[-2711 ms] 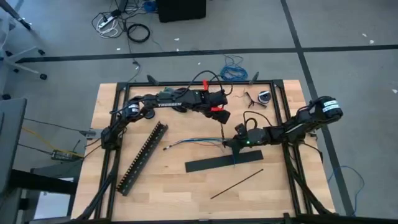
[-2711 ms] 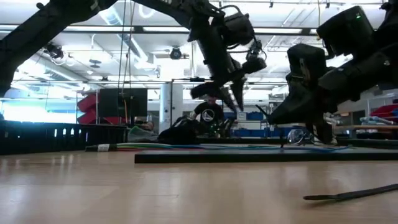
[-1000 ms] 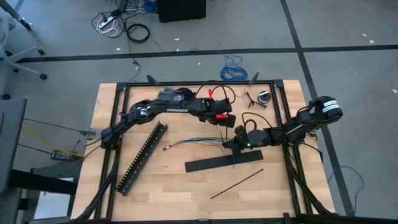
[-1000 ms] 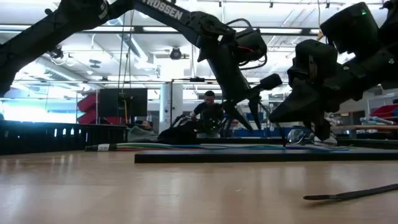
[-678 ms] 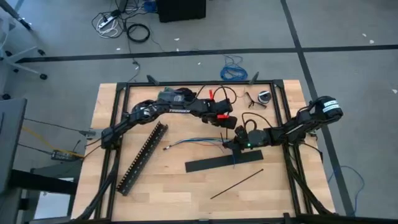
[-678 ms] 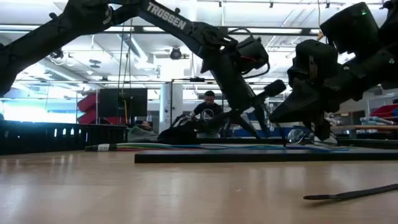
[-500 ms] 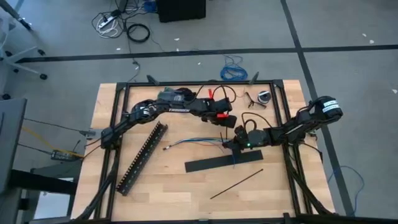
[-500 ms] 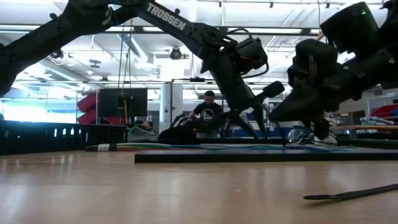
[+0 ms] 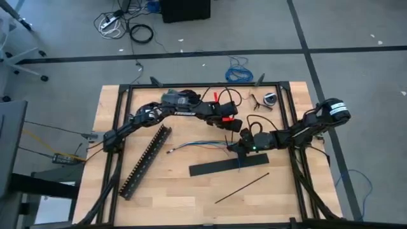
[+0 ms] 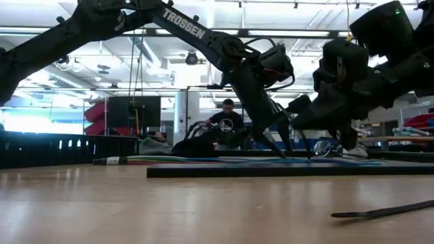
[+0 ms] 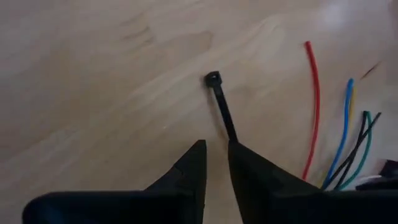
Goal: Ziptie cables
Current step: Wrap the black zip tie on the cable wires
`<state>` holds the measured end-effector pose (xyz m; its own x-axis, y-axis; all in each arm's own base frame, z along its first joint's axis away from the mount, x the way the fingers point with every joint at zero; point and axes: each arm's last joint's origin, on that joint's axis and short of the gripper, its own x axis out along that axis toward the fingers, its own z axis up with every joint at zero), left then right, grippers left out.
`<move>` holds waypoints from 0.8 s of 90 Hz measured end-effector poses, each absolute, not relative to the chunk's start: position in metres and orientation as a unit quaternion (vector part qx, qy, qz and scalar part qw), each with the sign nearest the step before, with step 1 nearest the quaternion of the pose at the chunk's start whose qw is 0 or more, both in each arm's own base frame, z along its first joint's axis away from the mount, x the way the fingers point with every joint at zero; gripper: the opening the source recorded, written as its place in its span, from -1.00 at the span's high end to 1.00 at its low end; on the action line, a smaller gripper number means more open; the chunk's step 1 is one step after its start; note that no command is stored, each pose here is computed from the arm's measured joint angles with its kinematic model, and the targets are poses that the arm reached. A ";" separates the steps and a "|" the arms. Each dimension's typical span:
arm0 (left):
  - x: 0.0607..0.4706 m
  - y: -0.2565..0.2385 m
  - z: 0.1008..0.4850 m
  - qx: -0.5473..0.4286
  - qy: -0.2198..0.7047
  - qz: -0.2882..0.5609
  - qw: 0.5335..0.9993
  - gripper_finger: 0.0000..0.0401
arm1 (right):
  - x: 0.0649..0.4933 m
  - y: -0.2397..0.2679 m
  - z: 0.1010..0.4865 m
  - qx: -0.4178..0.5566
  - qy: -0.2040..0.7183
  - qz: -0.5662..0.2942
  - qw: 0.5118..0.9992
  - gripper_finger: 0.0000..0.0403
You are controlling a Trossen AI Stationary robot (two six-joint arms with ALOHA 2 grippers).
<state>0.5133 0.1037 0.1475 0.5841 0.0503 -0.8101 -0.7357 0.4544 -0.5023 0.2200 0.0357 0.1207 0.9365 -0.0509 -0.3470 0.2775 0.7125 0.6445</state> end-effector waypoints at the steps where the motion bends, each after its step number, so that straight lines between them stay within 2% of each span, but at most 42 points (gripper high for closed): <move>1: 0.513 0.104 0.147 -0.454 0.377 0.256 0.766 0.70 | 0.220 0.036 0.121 0.368 0.155 -0.088 0.912 1.00; 72: 0.511 0.102 0.146 -0.440 0.408 0.227 0.767 0.70 | 0.218 0.047 0.121 0.366 0.175 -0.038 0.913 1.00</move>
